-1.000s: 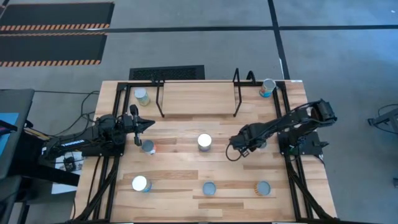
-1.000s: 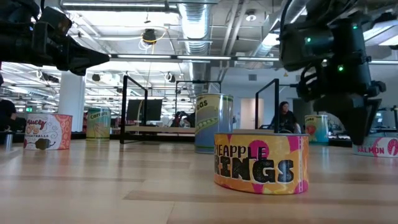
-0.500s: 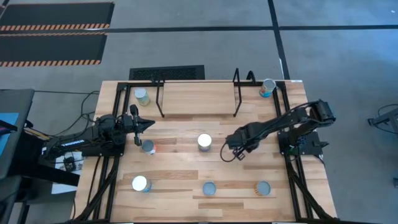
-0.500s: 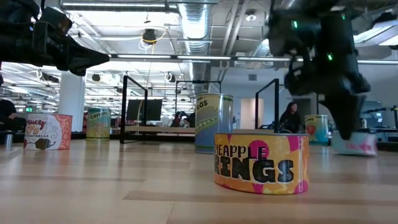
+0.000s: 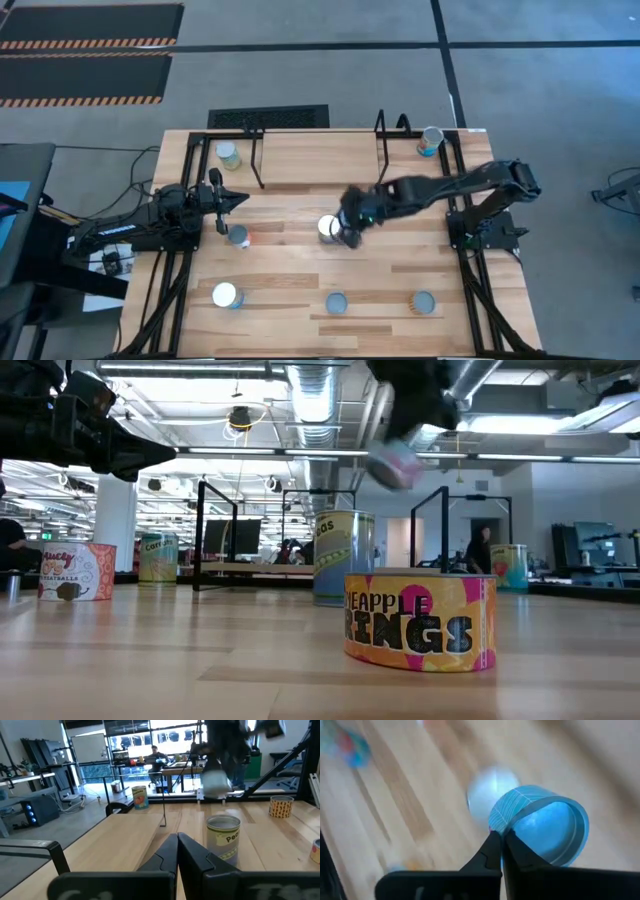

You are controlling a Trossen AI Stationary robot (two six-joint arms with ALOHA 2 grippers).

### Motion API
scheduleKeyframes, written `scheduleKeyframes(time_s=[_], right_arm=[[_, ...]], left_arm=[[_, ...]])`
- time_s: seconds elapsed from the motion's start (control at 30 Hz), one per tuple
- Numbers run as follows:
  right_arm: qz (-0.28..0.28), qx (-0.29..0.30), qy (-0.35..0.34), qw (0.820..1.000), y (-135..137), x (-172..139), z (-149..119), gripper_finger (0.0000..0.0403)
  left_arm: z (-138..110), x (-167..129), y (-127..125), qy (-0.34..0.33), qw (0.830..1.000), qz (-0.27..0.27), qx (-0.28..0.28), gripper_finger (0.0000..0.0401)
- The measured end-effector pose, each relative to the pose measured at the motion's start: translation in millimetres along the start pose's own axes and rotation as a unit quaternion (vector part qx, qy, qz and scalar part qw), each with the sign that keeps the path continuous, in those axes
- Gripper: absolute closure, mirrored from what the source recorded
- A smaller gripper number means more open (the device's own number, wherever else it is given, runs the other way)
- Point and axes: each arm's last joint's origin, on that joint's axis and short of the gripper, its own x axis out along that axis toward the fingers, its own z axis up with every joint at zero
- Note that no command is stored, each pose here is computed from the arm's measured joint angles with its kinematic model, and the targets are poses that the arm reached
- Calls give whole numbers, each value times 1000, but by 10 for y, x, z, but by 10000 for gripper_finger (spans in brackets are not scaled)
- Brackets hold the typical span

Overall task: Pick and place cans onto a shelf
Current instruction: Put the canned tuna on the shelf

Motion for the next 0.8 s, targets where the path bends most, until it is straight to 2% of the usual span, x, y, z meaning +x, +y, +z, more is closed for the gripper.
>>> scheduleKeyframes(time_s=[0.1, 0.27, 0.5, 0.6, 0.8], right_arm=[[3, -34, -52, 998, -40, -23, 309, 395], [-21, -99, -62, 993, -293, 132, 803, 396], [-42, -185, -3, 982, -767, 523, 1318, 396], [-59, -214, 42, 974, -986, 629, 1435, 396], [-93, -236, 110, 961, -1527, 831, 1566, 396]], left_arm=[[0, 0, 0, 0, 1000, 0, 11, 401], [0, 0, -1, 0, 1000, -1, 16, 401], [-13, 12, -2, 9, 1000, -3, 24, 401], [-12, 14, -2, 9, 1000, -3, 24, 401], [-22, 20, -2, 15, 1000, -2, 24, 401]])
